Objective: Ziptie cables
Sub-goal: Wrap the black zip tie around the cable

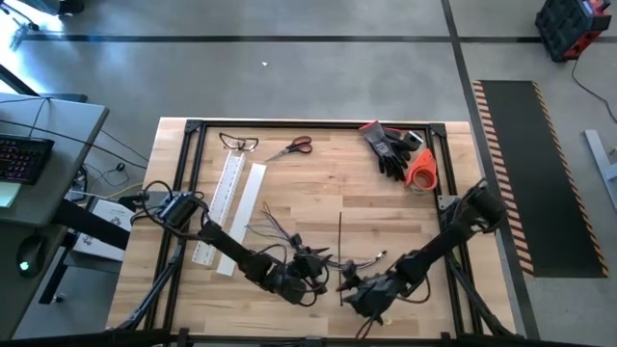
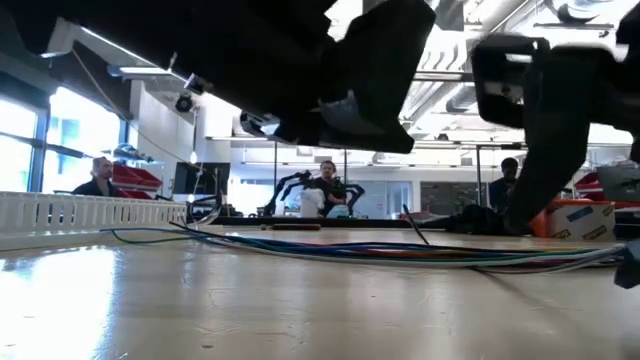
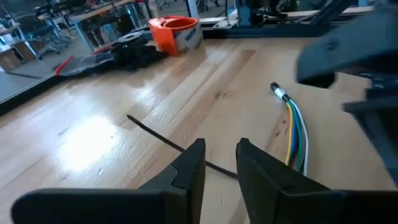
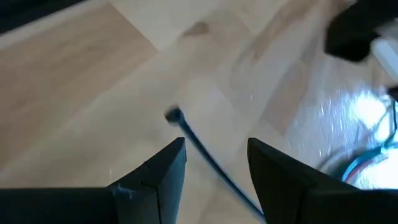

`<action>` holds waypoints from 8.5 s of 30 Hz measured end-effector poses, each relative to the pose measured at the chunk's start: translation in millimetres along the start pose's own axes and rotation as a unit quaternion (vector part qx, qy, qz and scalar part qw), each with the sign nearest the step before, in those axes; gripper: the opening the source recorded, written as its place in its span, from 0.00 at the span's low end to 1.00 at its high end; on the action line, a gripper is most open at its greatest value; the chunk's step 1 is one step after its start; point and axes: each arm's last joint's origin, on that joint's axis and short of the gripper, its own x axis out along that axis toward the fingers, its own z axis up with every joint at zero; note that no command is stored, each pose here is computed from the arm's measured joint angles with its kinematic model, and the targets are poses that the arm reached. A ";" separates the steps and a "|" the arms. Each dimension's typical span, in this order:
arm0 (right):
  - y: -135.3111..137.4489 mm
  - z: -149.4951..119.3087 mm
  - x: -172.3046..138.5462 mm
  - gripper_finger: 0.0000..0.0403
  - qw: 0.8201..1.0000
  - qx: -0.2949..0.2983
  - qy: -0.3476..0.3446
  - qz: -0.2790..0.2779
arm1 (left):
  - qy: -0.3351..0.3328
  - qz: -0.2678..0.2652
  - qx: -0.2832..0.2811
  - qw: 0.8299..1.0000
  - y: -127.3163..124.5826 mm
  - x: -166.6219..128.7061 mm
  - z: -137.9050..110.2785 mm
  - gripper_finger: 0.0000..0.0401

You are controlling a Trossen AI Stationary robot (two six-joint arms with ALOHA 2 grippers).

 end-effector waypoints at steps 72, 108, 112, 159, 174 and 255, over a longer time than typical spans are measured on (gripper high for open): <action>1.4 -56.8 -42.9 0.00 0.942 0.247 -0.192 -0.124 | -0.062 -0.186 0.038 0.980 -24.9 0.1 -4.5 0.18; 1.3 -56.9 -42.8 0.00 0.941 0.249 -0.192 -0.124 | -0.079 -0.225 -0.002 0.971 -17.6 14.4 5.0 0.00; 1.3 -56.8 -42.8 0.00 0.941 0.248 -0.192 -0.124 | -0.079 -0.221 -0.003 0.972 -17.1 15.0 5.1 0.00; -14.8 -31.4 -55.1 0.00 0.933 0.267 -0.222 -0.093 | -0.086 -0.256 0.003 0.963 -23.0 19.0 2.5 0.33; -14.6 -31.5 -55.0 0.00 0.934 0.266 -0.220 -0.093 | -0.091 -0.234 0.011 0.968 -21.8 22.3 6.1 0.02; -72.3 -74.4 -61.3 0.12 0.898 0.395 -0.062 -0.183 | -0.047 -0.239 -0.029 0.969 -32.6 15.6 -21.2 0.00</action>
